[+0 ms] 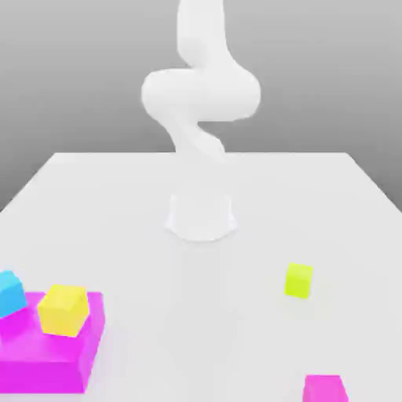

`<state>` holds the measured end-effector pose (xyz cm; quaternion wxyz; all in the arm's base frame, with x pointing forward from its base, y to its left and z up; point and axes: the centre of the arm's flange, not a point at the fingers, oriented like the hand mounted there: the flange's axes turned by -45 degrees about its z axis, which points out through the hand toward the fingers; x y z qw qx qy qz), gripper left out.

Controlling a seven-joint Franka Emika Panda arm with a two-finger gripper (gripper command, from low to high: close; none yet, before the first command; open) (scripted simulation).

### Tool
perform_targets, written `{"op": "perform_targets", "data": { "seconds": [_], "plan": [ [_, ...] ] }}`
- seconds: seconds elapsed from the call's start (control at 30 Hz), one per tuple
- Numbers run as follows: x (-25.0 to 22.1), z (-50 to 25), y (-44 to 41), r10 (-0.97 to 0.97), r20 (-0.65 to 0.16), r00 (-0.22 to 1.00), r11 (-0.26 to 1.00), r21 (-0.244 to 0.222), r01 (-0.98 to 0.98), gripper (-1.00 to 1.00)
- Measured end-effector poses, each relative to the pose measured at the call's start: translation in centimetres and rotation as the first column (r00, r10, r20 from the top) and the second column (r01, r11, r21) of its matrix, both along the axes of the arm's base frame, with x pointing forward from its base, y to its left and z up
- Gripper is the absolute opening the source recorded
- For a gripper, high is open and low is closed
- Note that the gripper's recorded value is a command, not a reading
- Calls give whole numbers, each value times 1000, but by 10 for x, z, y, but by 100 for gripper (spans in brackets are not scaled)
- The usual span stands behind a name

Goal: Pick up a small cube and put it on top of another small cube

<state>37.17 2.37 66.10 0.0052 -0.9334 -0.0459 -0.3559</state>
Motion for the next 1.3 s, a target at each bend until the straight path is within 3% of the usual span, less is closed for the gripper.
{"op": "perform_targets", "data": {
  "seconds": [0.17,0.33,0.47,0.6,0.83,0.87,1.3],
  "plan": [
    [29,-124,63,235,-172,957,965,-73,-250,0],
    [10,-250,122,444,-347,826,856,-109,-506,0],
    [-39,-351,156,581,-493,647,698,-106,-708,0],
    [-111,-454,172,660,-633,405,479,-61,-876,0],
    [-131,-527,174,669,-662,336,417,-39,-908,0],
    [-132,-533,173,669,-663,337,417,-40,-908,-100],
    [-131,-494,175,669,-664,334,415,-39,-909,-100]
  ]
}}
